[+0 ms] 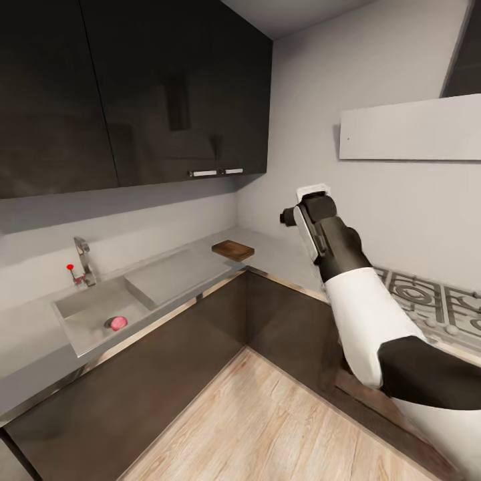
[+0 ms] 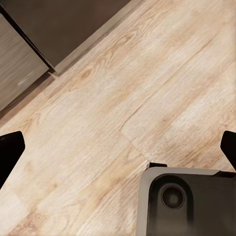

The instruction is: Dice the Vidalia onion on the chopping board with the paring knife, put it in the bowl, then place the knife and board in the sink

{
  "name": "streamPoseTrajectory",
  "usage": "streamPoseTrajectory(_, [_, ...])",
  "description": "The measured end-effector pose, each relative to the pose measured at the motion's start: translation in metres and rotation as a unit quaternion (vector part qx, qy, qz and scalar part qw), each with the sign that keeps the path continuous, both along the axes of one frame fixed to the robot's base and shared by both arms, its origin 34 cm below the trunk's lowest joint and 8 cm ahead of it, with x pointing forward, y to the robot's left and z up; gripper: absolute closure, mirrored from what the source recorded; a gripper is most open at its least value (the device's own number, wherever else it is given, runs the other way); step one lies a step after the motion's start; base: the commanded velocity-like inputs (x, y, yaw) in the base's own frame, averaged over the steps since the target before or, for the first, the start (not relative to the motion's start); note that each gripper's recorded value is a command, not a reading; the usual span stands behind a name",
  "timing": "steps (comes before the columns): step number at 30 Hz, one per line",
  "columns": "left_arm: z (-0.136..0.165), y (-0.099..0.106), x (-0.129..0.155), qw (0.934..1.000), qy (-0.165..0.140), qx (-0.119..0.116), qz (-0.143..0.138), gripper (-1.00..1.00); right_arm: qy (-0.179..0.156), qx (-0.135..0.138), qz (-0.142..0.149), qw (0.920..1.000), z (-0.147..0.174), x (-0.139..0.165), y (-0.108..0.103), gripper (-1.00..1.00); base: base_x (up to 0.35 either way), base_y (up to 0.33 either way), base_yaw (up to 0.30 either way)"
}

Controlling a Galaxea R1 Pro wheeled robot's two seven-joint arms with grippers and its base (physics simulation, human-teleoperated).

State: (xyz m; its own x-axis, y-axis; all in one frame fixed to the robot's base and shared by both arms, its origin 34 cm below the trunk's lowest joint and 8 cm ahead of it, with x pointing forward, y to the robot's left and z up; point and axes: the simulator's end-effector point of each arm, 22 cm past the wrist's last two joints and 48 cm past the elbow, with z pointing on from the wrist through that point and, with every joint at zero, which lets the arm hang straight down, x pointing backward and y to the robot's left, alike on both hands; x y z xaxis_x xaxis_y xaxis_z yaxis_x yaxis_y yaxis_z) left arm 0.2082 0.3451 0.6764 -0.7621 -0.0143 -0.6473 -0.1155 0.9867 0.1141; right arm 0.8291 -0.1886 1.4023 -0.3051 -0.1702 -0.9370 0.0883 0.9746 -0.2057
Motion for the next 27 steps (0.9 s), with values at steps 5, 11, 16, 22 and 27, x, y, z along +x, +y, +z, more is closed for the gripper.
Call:
streamPoseTrajectory(5, [0.0,0.0,0.0,1.0,0.0,0.0,0.0,-1.0,0.032,-0.013,-0.005,0.9994,0.018,0.021,-0.002,-1.0,0.0,0.0,0.0])
streamPoseTrajectory(11, [-0.001,0.0,-0.003,1.0,0.003,0.0,-0.001,-1.0,0.048,0.081,0.036,0.9949,0.002,0.032,0.013,-1.0,0.0,0.0,0.0])
streamPoseTrajectory(16, [-0.005,0.001,-0.022,0.9997,0.026,0.0,0.002,-1.0,0.053,0.16,0.088,0.9818,0.003,0.035,0.009,-1.0,0.0,0.0,0.0])
streamPoseTrajectory(22, [-0.006,0.001,-0.025,0.9996,0.029,0.001,0.002,-1.0,0.052,0.181,0.118,0.975,0.006,0.034,0.008,-1.0,0.0,0.0,0.0])
streamPoseTrajectory(27, [-0.008,-0.01,-0.028,0.9994,0.033,-0.006,0.003,-1.0,0.051,0.179,0.119,0.9753,0.005,0.035,0.007,-1.0,0.0,0.0,0.0])
